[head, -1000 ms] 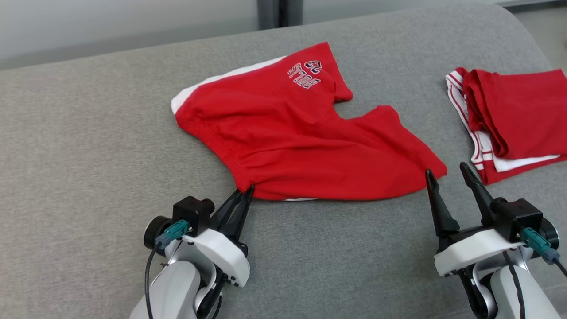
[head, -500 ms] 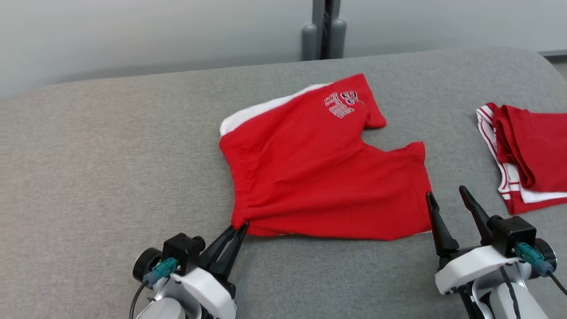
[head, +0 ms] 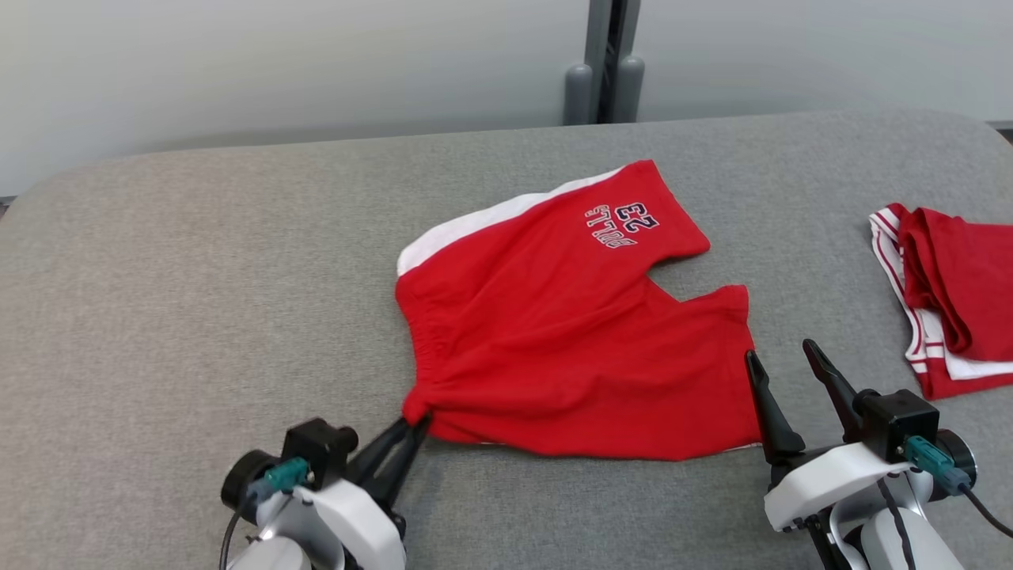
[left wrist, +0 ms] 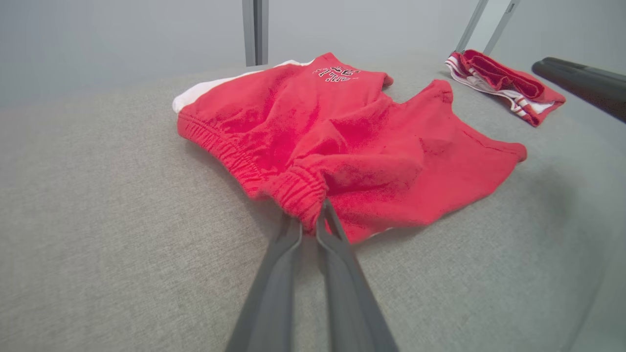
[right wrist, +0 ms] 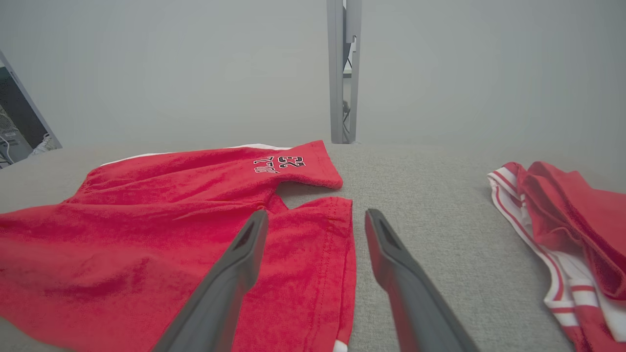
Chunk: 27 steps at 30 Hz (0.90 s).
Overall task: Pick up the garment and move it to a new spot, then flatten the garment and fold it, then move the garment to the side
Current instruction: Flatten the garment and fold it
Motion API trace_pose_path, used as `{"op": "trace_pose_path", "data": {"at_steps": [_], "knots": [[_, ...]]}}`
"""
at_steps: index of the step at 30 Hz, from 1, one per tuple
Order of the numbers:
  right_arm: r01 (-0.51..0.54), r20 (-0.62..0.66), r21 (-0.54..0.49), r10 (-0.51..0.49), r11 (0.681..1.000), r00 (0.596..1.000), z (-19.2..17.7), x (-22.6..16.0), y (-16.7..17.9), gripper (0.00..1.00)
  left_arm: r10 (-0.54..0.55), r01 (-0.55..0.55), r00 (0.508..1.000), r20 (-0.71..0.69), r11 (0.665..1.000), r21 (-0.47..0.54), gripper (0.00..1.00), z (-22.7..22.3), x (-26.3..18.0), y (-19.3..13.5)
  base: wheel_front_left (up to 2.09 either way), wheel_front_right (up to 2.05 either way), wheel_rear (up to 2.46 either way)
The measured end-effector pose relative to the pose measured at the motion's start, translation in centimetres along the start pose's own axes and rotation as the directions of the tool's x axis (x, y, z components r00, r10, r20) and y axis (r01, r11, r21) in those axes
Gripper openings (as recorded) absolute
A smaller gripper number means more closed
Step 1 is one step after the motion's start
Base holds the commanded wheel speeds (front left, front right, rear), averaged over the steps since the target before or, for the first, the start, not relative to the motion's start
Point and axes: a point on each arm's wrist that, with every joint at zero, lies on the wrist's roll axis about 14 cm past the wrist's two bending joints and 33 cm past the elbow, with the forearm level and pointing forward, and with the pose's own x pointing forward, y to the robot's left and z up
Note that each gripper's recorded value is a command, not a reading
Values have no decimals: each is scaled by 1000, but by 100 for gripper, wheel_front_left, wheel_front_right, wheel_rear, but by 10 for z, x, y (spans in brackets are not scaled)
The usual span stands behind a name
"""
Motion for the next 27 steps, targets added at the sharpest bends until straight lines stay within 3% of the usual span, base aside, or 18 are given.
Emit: {"op": "trace_pose_path", "data": {"at_steps": [5, 18, 19, 20, 21, 27], "knots": [[18, -8, 1, -18, 1000, 1000, -2, 0, -8, 100, 69, -69, 996, -62, 998, 1, 0, -3, 18, 20, 0, 0, 0], [75, -49, 1, -75, 997, 996, -17, -5, -28, 100, 86, -81, 973, -215, 996, 34, 0, -30, 62, 36, 0, 0, 0], [79, -50, 0, -79, 997, 996, -18, -6, -30, 100, 88, -83, 972, -219, 996, 33, 6, -32, 64, 35, 0, 0, 0], [80, -51, 0, -80, 997, 995, -18, -6, -30, 100, 95, -88, 970, -224, 995, 38, 49, -34, 65, 36, 0, 0, 0], [83, -53, 0, -83, 997, 995, -19, -6, -31, 100, 100, -93, 969, -225, 995, 42, 100, -35, 66, 37, 0, 0, 0], [81, -50, 0, -81, 997, 995, -18, -6, -30, 100, 126, -123, 974, -188, 992, 30, 100, -33, 66, 40, 0, 0, 0]]}}
